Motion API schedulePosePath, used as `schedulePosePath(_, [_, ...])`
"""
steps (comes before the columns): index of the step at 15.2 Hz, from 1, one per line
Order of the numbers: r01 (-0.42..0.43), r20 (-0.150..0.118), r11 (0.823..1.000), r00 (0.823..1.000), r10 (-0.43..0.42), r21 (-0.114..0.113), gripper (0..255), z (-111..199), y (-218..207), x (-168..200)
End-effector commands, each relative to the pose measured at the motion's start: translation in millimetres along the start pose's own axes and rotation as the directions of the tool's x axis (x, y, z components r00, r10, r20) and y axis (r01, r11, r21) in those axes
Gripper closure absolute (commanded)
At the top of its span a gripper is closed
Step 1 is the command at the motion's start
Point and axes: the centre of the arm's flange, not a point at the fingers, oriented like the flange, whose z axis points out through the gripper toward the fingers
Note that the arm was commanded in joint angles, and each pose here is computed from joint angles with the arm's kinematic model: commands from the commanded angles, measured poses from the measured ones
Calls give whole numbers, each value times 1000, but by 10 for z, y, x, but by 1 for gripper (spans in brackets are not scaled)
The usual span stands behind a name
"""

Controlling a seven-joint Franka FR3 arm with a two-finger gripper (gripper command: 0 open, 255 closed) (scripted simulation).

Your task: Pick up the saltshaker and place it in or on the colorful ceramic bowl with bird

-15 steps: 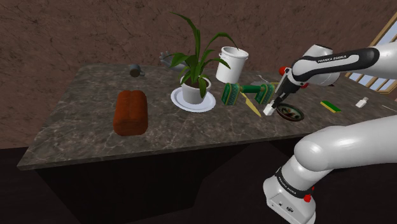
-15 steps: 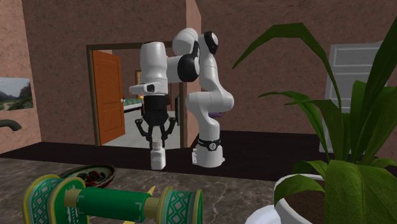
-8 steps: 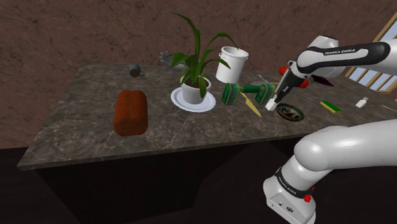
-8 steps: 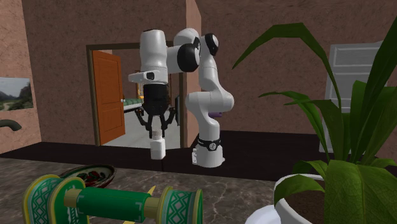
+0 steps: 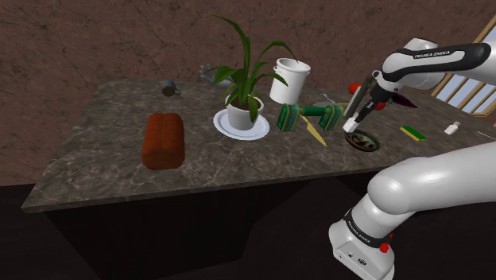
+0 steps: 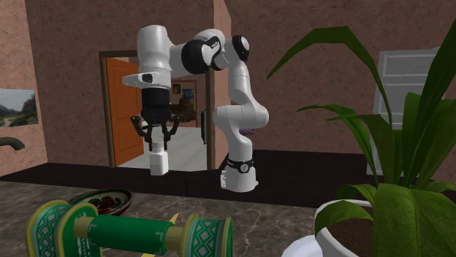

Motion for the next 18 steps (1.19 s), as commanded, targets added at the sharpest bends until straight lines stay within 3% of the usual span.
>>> schedulePosePath(1, [1,1,1000,1000,-1,-2,255,-29,262,-75])
schedulePosePath(12, [1,1,1000,1000,-1,-2,255,-305,1733,-527])
schedulePosePath(18, [1,1,1000,1000,-1,-2,255,8,1730,-572])
